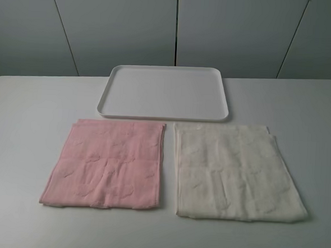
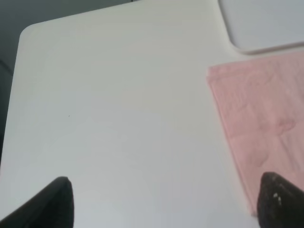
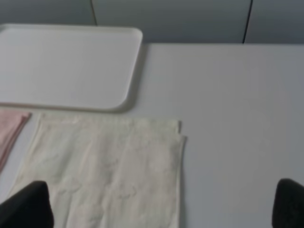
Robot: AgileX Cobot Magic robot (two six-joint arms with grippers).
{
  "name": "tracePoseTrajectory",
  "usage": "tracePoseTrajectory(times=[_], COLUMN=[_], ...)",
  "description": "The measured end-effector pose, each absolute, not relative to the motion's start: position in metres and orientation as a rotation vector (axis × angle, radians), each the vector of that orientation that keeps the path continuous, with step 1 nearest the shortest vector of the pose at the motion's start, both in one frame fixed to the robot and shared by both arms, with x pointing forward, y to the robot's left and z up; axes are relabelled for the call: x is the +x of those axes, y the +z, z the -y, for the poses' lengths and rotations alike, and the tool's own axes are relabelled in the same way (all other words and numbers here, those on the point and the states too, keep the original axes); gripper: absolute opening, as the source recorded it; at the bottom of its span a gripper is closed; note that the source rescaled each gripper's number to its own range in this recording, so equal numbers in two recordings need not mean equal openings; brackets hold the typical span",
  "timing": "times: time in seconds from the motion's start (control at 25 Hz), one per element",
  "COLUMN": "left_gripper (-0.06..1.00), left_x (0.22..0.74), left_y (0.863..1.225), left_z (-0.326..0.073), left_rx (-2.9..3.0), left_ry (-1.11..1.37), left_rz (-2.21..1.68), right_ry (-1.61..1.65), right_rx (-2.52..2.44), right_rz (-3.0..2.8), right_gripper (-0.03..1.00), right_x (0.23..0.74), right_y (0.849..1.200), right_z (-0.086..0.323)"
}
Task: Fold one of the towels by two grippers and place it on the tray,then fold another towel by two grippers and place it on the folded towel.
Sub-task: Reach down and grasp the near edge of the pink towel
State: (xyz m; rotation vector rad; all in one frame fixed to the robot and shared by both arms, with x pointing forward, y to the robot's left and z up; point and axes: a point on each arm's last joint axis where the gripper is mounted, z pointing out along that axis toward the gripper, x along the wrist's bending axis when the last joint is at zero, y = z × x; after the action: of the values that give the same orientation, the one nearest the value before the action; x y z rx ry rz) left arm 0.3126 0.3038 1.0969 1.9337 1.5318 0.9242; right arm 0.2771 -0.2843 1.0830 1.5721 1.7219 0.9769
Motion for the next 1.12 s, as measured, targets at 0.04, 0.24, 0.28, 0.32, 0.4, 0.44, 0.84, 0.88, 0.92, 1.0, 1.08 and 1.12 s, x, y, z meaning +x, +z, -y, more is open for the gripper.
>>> tracePoseTrajectory(times=[0.04,0.24,0.28,0.32,0.4,0.44,0.84,0.88,0.92,1.0,1.08,1.12], left_gripper=[1.0,1.0,1.0,1.0,1.0,1.0,1.0,1.0,1.0,1.0,1.0,1.0], left_x=[0.327,0.396,0.409,0.421,0.445,0.457,0.514,0.515,0.516,0.517,0.515,0.513], left_y=[1.097,1.1,1.099,1.095,1.088,1.082,0.998,0.993,0.988,0.981,0.97,0.964], left_z=[-0.304,-0.294,-0.291,-0.288,-0.28,-0.276,-0.258,-0.257,-0.256,-0.254,-0.252,-0.251], left_rx=[1.992,2.272,2.353,2.425,2.545,2.611,3.011,3.027,3.039,3.045,3.063,3.079], left_ry=[0.907,0.909,0.907,0.887,0.854,0.828,0.339,0.302,0.27,0.207,0.146,0.119], left_rz=[-1.523,-1.269,-1.2,-1.153,-1.066,-1.02,-0.702,-0.672,-0.646,-0.597,-0.505,-0.459], right_ry=[0.967,0.981,0.989,0.997,1.015,1.022,0.931,0.907,0.877,0.799,0.72,0.673], right_rx=[1.583,1.502,1.495,1.487,1.457,1.445,0.855,0.809,0.756,0.666,0.574,0.534], right_rz=[-1.76,-1.989,-2.046,-2.087,-2.19,-2.237,-2.643,-2.676,-2.717,-2.775,-2.835,-2.864], right_gripper=[1.0,1.0,1.0,1.0,1.0,1.0,1.0,1.0,1.0,1.0,1.0,1.0], right_x=[0.287,0.337,0.349,0.358,0.378,0.387,0.43,0.431,0.433,0.438,0.441,0.442], right_y=[1.082,1.076,1.073,1.07,1.067,1.064,1.058,1.055,1.053,1.047,1.04,1.037], right_z=[0.284,0.278,0.276,0.275,0.272,0.27,0.198,0.191,0.182,0.167,0.152,0.146])
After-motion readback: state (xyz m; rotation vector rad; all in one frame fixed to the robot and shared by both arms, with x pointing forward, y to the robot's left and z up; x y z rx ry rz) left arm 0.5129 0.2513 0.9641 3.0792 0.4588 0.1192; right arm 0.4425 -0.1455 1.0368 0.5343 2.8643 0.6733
